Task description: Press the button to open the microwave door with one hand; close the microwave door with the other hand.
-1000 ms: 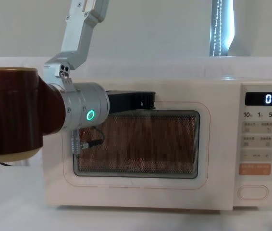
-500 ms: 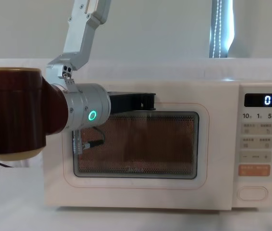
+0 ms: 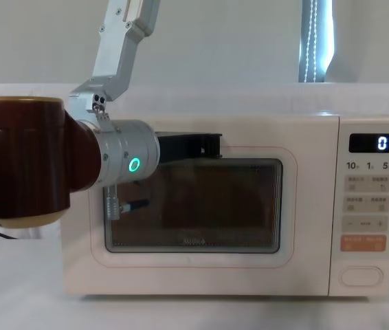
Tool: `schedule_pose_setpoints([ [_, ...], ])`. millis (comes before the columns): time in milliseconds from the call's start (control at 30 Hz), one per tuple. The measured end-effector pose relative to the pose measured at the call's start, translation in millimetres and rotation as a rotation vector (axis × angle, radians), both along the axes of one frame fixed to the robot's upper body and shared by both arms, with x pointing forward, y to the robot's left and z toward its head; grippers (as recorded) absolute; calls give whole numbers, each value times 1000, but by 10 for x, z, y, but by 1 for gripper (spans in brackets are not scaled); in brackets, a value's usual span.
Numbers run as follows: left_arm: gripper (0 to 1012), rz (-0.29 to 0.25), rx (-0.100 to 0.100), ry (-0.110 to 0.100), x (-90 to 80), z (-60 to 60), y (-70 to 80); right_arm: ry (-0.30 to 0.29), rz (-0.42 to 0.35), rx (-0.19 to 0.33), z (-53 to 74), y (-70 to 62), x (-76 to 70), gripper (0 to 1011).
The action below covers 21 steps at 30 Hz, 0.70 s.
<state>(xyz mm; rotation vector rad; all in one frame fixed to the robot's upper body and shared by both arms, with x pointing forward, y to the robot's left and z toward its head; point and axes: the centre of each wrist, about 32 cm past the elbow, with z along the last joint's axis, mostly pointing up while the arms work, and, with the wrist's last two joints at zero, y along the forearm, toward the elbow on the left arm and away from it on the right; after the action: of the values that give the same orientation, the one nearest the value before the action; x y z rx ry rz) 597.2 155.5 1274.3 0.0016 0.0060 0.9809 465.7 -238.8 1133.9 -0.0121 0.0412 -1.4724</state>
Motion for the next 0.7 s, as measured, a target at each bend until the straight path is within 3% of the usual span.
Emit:
schedule_pose_setpoints([
  [367, 0, 4, -4, 4, 2, -1, -7, 0, 0, 0, 0, 0, 0, 1002],
  [700, 0, 29, -3, 21, -169, 54, -1, 0, 0, 0, 0, 0, 0, 1002],
])
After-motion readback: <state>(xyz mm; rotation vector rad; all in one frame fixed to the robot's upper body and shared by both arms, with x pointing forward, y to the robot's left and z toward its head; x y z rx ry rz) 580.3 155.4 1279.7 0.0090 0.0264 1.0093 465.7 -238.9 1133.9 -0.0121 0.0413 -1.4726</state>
